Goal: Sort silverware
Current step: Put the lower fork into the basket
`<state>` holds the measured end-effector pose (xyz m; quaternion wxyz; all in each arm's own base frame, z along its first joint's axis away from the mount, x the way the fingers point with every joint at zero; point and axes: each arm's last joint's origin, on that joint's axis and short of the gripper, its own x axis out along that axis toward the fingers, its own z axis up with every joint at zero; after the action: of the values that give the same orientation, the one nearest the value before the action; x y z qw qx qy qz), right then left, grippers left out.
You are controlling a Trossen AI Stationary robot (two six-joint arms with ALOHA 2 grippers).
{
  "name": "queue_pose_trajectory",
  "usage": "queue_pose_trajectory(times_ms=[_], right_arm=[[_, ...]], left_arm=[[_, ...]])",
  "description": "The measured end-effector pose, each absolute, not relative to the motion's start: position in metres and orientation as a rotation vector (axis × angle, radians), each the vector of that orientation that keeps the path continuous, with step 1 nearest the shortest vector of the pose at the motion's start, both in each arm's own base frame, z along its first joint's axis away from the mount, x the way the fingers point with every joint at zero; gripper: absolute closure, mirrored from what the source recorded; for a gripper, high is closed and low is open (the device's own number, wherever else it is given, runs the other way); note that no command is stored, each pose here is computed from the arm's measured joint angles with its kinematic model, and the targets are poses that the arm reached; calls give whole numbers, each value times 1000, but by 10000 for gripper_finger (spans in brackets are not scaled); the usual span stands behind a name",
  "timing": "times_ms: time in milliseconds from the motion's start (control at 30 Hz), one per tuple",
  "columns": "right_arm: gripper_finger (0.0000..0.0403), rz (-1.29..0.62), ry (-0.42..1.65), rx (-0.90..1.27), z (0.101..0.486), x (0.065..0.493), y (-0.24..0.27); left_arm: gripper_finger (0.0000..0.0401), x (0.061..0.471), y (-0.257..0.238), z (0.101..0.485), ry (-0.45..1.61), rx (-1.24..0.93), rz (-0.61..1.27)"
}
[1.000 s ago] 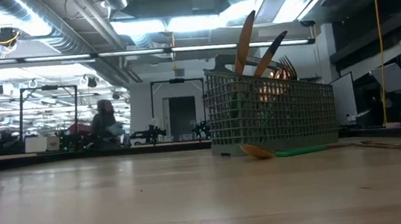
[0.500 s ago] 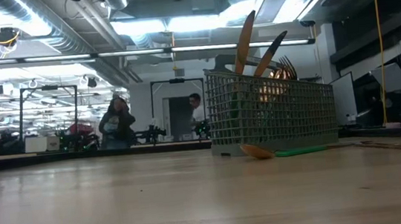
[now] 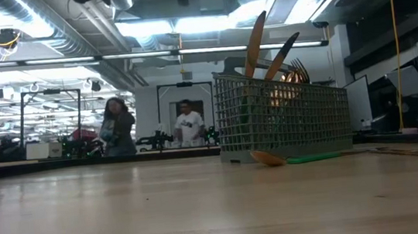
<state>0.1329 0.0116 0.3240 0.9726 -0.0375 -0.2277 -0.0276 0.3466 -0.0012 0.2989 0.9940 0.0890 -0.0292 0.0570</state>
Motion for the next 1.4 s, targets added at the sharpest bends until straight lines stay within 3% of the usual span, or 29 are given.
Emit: queue_pose_trajectory(times_ms=[367, 600, 1133, 1400], right_arm=[[399, -282, -431, -158, 324, 131, 6], [402, -317, -360, -164, 318, 134, 5], [402, -489, -242, -26, 308, 127, -1], [403, -545, -87, 27, 290, 131, -2]], left_arm=[[276, 346, 17, 299, -54, 142, 154], [276, 346, 28, 295, -17, 107, 189], [276, 345, 29, 281, 121, 54, 189], [276, 345, 29, 280, 128, 54, 188]])
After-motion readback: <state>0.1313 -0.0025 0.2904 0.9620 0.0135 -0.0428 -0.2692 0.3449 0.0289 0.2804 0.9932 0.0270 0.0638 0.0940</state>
